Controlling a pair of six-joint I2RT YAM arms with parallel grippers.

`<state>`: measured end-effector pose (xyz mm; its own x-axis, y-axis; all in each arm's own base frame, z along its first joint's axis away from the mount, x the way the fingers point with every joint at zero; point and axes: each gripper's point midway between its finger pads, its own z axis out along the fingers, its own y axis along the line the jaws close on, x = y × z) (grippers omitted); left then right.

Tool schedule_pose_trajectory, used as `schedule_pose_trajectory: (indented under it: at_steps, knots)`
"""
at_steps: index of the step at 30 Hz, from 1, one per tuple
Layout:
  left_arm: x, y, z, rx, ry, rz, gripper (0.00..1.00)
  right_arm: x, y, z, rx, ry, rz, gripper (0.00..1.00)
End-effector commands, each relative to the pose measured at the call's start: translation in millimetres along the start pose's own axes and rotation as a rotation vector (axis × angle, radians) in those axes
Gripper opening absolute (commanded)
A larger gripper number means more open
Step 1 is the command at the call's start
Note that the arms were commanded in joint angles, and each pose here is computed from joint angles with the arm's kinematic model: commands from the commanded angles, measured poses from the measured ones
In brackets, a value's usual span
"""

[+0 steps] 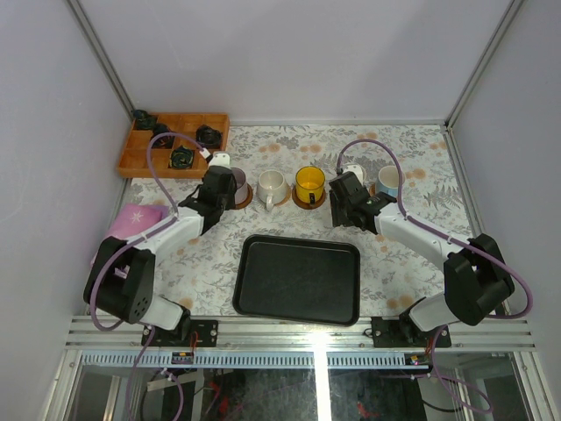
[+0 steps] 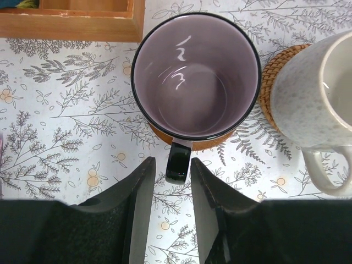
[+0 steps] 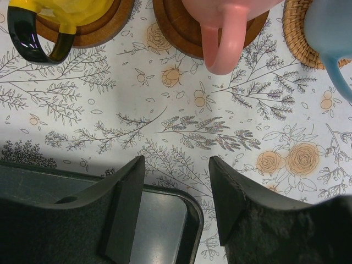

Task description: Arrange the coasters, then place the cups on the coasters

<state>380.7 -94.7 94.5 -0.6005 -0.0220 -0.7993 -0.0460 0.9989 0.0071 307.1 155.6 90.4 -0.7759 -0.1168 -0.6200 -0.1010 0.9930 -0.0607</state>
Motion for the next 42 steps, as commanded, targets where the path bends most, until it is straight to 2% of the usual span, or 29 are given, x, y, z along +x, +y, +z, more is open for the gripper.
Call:
schedule_pose_trajectory:
  at_steps: [1, 8, 11, 15, 20, 22, 26, 29, 33, 42]
  knots:
    - [-24, -3, -13, 0.033, -0.059, -0.047, 0.32, -18, 3, -6, -0.015, -0.047, 0.033, 0.57]
    - [-39, -7, -41, 0.084, -0.084, -0.098, 0.36, -15, -9, -16, 0.025, -0.053, 0.025, 0.56]
    - [-32, -7, -52, 0.102, -0.056, -0.116, 0.34, -8, -18, -24, 0.044, -0.045, 0.024, 0.52]
    - [-7, -16, -61, 0.155, 0.013, -0.163, 0.30, 10, -29, -36, 0.057, -0.013, 0.021, 0.45]
    - [36, -31, -70, 0.216, 0.125, -0.212, 0.25, 50, -29, -46, -0.004, 0.113, -0.015, 0.37]
    - [48, -39, -77, 0.235, 0.140, -0.201, 0.26, 68, -23, -50, -0.060, 0.169, -0.033, 0.42]
    - [63, -52, -89, 0.270, 0.170, -0.180, 0.38, 89, -11, -60, -0.175, 0.223, -0.041, 0.60]
    - [72, -61, -94, 0.297, 0.194, -0.173, 0.48, 109, -4, -63, -0.233, 0.288, -0.040, 0.67]
    - [83, -64, -95, 0.305, 0.224, -0.161, 0.52, 123, 1, -62, -0.267, 0.337, -0.041, 0.68]
    - [109, -68, -88, 0.280, 0.305, -0.125, 0.50, 139, -4, -49, -0.194, 0.440, -0.041, 0.65]
